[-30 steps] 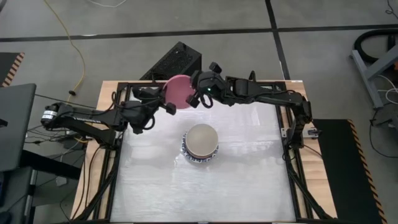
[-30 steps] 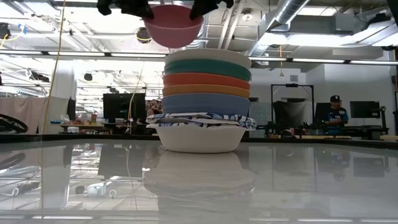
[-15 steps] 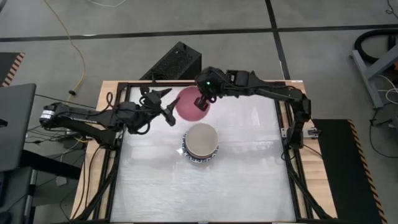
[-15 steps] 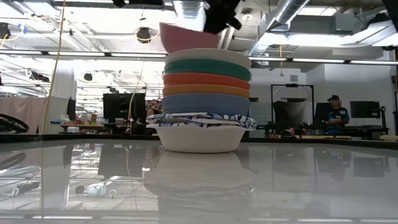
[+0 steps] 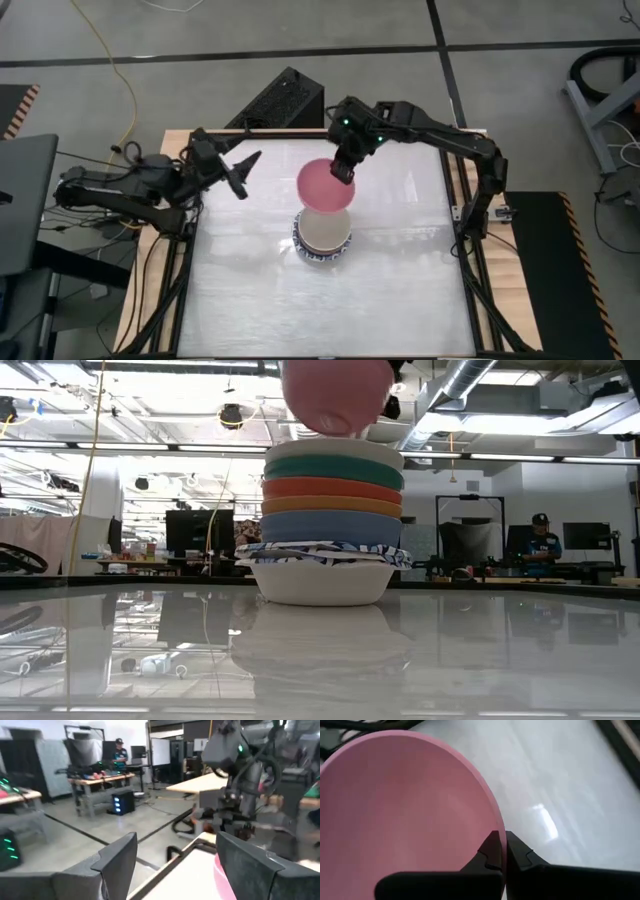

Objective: Nest bowls inside each other
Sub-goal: Stack the pink bowl on top of the white bowl

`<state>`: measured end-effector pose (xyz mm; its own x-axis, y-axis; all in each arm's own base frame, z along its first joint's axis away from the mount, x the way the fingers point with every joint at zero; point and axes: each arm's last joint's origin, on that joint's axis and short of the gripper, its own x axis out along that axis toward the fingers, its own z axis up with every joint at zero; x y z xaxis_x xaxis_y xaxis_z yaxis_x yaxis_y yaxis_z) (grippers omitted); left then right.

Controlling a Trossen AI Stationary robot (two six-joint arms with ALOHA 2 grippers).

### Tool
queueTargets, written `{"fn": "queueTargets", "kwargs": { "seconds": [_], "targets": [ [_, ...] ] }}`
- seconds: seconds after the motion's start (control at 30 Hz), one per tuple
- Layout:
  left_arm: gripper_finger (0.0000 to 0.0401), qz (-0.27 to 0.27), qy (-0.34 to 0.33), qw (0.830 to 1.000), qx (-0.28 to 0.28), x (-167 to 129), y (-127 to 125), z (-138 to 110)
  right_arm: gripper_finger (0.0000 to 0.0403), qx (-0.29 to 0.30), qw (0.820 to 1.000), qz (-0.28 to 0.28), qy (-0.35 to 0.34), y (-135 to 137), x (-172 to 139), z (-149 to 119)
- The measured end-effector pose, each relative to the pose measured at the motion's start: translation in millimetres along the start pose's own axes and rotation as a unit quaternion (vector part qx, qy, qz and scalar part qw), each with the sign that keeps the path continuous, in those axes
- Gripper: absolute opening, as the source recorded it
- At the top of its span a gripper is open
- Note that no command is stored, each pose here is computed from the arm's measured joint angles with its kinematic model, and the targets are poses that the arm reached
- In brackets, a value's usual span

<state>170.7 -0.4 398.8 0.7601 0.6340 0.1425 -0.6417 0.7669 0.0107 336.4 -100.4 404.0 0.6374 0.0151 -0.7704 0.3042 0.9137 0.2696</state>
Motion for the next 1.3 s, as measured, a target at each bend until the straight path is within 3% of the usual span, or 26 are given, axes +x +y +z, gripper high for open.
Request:
{"fn": "queueTargets", "kwargs": {
  "seconds": [0.3,0.83,1.3],
  "targets": [
    [0.0261,-0.022,0.053,0.997,-0.059,-18.4,17.5,-6.2,0.0007,0.001,0.999,0.034,0.019,8.8,27.8,-10.0],
    [0.0261,-0.021,0.085,0.995,-0.050,-19.4,17.3,-13.9,0.0007,0.003,0.997,0.051,0.064,17.3,67.1,-34.2],
    [0.0261,-0.009,0.091,0.994,-0.059,-19.7,18.0,-15.6,0.0008,-0.023,0.997,0.034,0.061,23.1,68.6,-36.3]
  ]
}}
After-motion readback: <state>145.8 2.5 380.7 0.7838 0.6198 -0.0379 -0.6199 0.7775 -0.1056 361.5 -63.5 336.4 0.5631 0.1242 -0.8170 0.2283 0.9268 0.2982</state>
